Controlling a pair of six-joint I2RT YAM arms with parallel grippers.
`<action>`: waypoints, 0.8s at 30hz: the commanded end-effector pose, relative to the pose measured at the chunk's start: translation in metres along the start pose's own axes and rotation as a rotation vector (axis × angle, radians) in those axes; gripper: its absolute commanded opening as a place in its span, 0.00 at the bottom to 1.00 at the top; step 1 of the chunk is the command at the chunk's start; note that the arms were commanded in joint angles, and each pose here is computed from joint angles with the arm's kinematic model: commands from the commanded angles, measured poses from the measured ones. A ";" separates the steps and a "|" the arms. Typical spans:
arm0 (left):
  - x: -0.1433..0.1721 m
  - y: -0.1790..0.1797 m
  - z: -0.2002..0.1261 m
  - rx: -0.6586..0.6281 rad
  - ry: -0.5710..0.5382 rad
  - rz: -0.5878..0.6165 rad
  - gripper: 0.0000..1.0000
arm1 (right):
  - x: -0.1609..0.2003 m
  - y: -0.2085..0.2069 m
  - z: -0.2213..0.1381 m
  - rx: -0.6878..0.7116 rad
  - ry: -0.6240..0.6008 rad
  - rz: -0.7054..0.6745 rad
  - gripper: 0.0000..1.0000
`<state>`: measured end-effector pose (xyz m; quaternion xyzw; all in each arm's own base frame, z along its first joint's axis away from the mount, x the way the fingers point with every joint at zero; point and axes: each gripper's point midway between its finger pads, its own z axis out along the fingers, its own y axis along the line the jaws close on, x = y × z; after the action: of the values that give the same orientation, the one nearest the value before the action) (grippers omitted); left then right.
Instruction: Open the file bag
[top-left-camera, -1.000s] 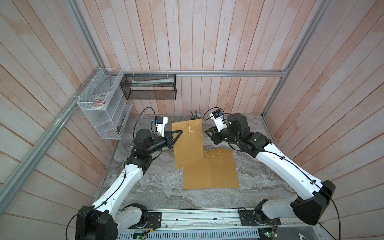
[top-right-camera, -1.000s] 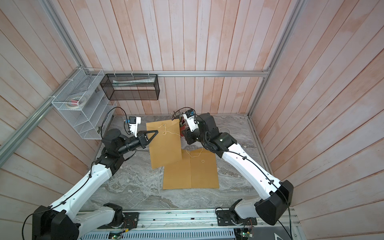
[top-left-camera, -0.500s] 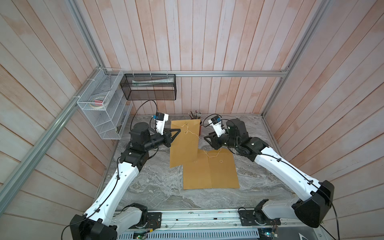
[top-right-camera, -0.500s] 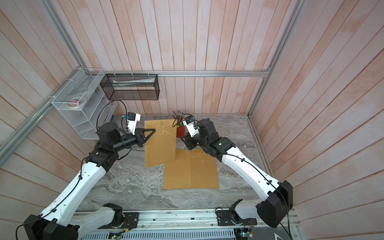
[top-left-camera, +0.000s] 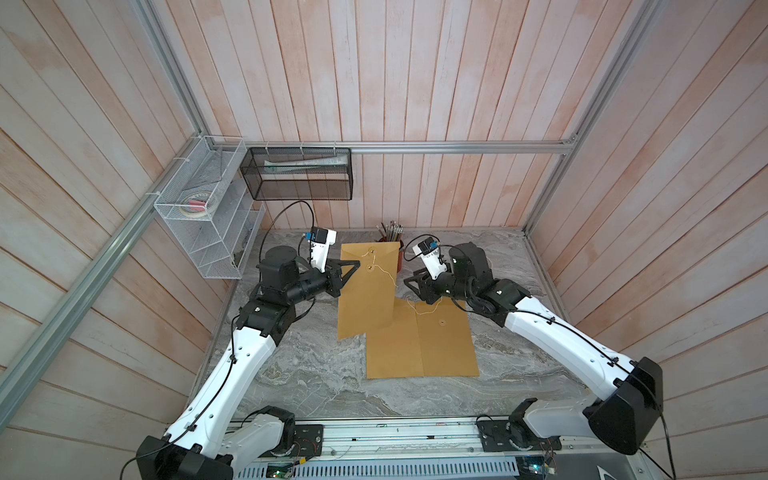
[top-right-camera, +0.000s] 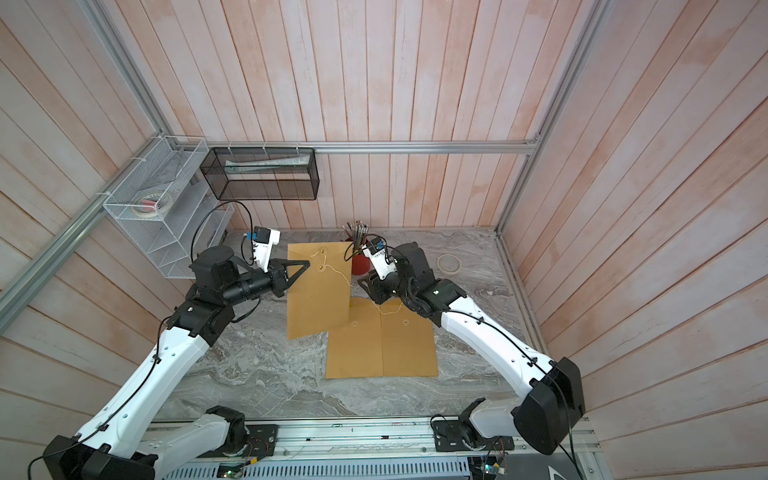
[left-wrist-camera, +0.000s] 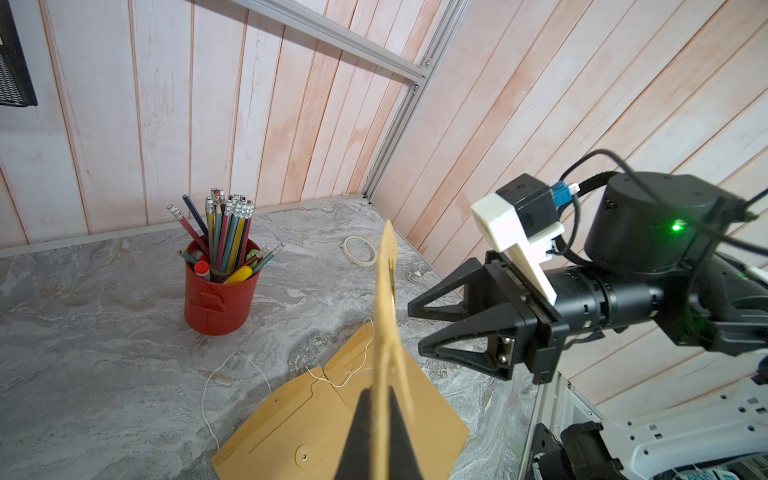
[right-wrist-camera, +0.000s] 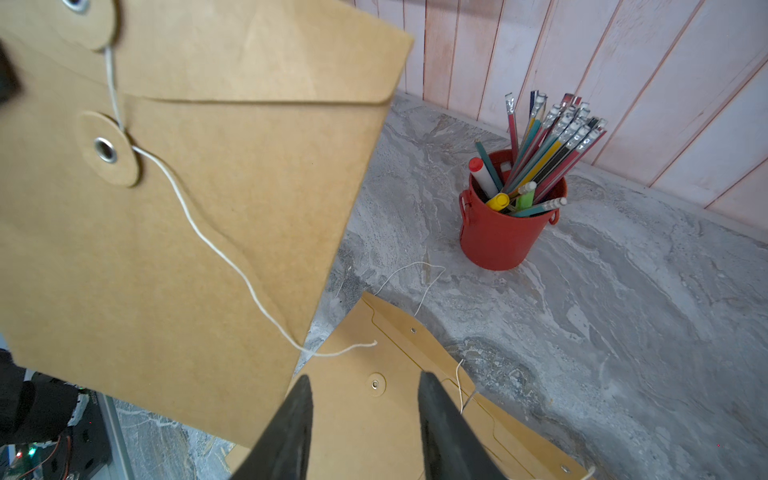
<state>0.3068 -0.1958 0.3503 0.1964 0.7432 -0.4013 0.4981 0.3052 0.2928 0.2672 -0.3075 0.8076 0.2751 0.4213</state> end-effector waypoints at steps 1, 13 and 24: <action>-0.017 -0.008 -0.008 -0.009 -0.046 0.020 0.00 | 0.009 0.009 0.008 -0.045 0.011 -0.005 0.43; -0.020 -0.011 -0.010 -0.003 -0.057 0.020 0.00 | 0.029 0.022 0.026 -0.072 0.048 -0.012 0.43; -0.020 -0.014 -0.013 0.003 -0.063 0.016 0.00 | 0.012 0.018 0.034 -0.046 -0.006 -0.026 0.43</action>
<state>0.3037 -0.1921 0.3584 0.1859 0.7398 -0.4004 0.5077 0.2964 0.3204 0.2433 -0.3316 0.7968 0.2939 0.4109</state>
